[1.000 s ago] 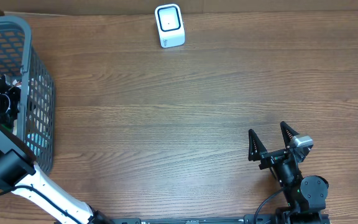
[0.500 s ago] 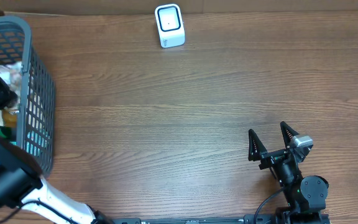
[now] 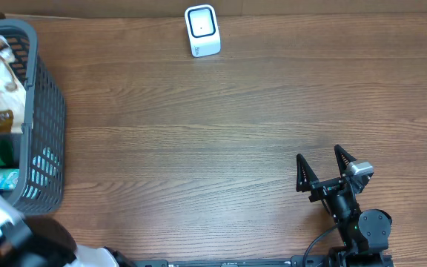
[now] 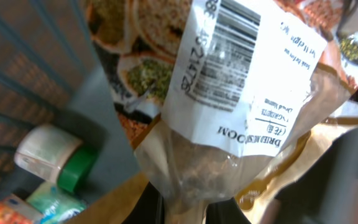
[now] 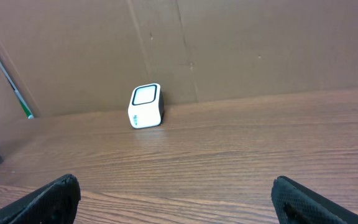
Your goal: Scan the item barcode
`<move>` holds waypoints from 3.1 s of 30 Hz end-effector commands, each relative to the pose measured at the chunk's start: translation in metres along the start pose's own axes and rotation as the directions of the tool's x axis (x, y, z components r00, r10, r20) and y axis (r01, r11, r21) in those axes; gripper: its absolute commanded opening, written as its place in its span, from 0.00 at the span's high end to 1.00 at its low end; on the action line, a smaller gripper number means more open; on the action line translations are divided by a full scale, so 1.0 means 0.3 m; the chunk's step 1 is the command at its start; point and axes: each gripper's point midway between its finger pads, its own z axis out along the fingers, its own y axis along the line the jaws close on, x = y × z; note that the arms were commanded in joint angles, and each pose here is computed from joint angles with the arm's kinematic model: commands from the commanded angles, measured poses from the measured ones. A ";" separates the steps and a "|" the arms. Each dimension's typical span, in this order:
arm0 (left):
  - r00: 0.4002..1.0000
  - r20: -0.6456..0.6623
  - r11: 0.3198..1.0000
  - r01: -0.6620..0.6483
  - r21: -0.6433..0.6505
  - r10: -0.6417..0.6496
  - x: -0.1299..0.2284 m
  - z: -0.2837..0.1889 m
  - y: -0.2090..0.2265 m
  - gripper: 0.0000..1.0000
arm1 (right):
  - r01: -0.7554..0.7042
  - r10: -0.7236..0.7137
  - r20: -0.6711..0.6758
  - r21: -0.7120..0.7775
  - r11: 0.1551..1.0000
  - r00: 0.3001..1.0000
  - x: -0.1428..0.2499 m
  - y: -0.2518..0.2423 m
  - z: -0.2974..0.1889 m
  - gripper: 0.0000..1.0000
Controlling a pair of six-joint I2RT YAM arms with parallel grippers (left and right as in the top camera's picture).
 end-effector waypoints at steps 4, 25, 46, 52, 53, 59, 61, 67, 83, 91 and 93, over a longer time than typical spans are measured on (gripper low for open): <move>0.973 0.227 0.996 0.030 0.082 -0.048 -0.088 -0.298 -0.111 0.96 | 0.005 -0.005 0.008 0.004 1.000 1.000 0.002 -0.003 0.000 0.00; 0.966 0.121 0.835 -0.257 0.487 0.227 0.337 -0.635 -0.622 0.96 | 0.005 -0.005 0.008 0.004 1.000 1.000 0.002 -0.003 0.000 0.00; 0.802 -0.572 0.949 0.021 0.313 0.171 1.184 0.063 -0.991 0.96 | 0.005 -0.005 0.008 0.004 1.000 1.000 0.002 -0.003 0.000 0.00; 0.796 -0.604 0.989 0.048 0.139 0.046 1.329 0.186 -0.999 0.96 | 0.005 -0.005 0.008 0.004 1.000 1.000 0.002 -0.003 0.000 0.00; 0.792 -0.608 0.989 0.042 0.142 0.054 1.349 0.200 -1.007 0.96 | 0.005 -0.005 0.008 0.004 1.000 1.000 0.002 -0.003 0.000 0.00; 0.788 -0.604 0.984 -0.009 0.178 0.117 1.397 0.242 -1.028 0.44 | 0.005 -0.005 0.008 0.004 1.000 1.000 0.002 -0.003 0.000 0.00; 0.799 -0.582 0.975 -0.022 0.223 0.151 1.366 0.226 -1.056 0.17 | 0.005 -0.005 0.008 0.004 1.000 1.000 0.002 -0.003 0.000 0.00; 0.843 -0.462 0.924 -0.098 0.370 0.275 1.197 0.092 -1.145 0.12 | 0.005 -0.005 0.008 0.004 1.000 1.000 0.002 -0.003 0.000 0.00; 0.979 0.162 0.912 -0.179 0.369 0.126 0.307 -0.587 -0.779 0.12 | 0.005 -0.005 0.008 0.004 1.000 1.000 0.002 -0.003 0.000 0.00; 0.932 0.307 0.978 0.209 -0.013 -0.195 0.136 -0.633 -0.233 0.12 | 0.005 -0.005 0.008 0.004 1.000 1.000 0.002 -0.003 0.000 0.00; 0.917 0.312 0.952 0.290 -0.102 -0.246 0.129 -0.605 -0.120 0.13 | 0.005 -0.005 0.008 0.004 1.000 1.000 0.002 -0.003 0.000 0.00</move>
